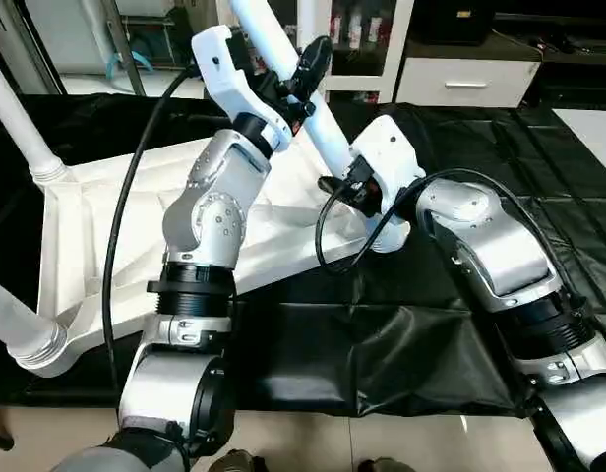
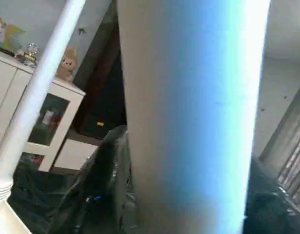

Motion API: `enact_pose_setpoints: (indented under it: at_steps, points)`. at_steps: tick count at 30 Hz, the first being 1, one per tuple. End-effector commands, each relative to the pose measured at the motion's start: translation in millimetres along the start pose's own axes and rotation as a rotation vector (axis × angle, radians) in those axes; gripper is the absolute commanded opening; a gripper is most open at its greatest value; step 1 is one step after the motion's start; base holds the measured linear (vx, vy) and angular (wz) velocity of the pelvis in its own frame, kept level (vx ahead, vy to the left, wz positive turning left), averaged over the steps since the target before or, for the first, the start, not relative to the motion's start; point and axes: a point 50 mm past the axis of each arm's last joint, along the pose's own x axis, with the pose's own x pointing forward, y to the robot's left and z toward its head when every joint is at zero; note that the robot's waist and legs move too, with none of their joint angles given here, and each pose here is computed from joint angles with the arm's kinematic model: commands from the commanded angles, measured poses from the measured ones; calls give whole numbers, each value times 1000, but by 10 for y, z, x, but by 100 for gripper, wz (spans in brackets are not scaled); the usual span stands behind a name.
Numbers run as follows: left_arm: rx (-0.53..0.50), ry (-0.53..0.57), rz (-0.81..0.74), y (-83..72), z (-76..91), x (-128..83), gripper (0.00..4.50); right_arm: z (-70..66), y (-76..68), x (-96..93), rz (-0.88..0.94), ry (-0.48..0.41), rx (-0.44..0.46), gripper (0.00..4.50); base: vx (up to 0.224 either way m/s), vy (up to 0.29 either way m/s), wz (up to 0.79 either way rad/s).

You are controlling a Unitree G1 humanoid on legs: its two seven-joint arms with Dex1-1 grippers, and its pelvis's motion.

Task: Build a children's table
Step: Insert table leg to table base

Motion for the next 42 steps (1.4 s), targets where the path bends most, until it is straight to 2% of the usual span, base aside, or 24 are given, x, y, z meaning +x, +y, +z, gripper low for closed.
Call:
enact_pose_setpoints:
  at_steps: [1, 7, 9, 11, 12, 13, 15, 16, 19, 21, 25, 26, 28, 29, 34, 36, 42]
  points:
    - [-12, 4, 64, 123, -11, -52, 214, 50, -77, -39, -40, -40, -3, 175, 0, 0, 0]
    - [-36, -5, 62, 144, 6, -65, 173, 60, -91, -32, -48, -45, -19, 175, 0, 0, 0]
    - [-45, -11, 57, 178, 41, -69, 168, 129, -94, -29, -25, -122, 46, 175, 0, 0, 0]
    - [-67, -11, 21, 189, 75, -72, 165, 179, -98, -46, 2, -182, 70, 245, 0, 0, 0]
    - [-67, -10, 18, 189, 76, -73, 164, 181, -98, -48, 4, -185, 74, 245, 0, 0, 0]
    - [-67, 2, -15, 183, 88, -77, 164, 193, -101, -59, 21, -207, 120, 251, 0, 0, 0]
    - [-73, 30, -64, 182, 99, -86, 163, 211, -110, -88, 56, -237, 158, 287, 0, 0, 0]
    - [-67, 44, -91, 180, 104, -93, 163, 218, -114, -106, 80, -251, 184, 291, 0, 0, 0]
    - [-43, 126, -197, 163, 87, -135, 162, 214, -110, -256, 267, -279, 310, 302, 0, 0, 0]
    - [-38, 151, -232, 156, 80, -150, 162, 205, -109, -300, 317, -278, 330, 327, 0, 0, 0]
    - [-33, 284, -478, 44, 79, -260, 162, 122, -193, -536, 495, -251, 410, 358, 0, 0, 0]
    - [-32, 293, -496, 34, 80, -269, 162, 118, -202, -552, 503, -250, 419, 378, 0, 0, 0]
    - [-39, 351, -643, -52, 101, -327, 162, 84, -270, -651, 547, -235, 463, 383, 0, 0, 0]
    - [-68, 365, -756, -139, 152, -354, 162, 55, -282, -715, 596, -203, 491, 401, 0, 0, 0]
    - [-70, 362, -887, -254, 210, -375, 161, 26, -221, -787, 703, -158, 510, 411, 0, 0, 0]
    - [-58, 349, -961, -310, 263, -366, 161, -13, -160, -812, 760, -113, 520, 411, 0, 0, 0]
    - [-61, 322, -1030, -366, 383, -326, 161, -28, -80, -830, 839, -83, 544, 411, 0, 0, 0]
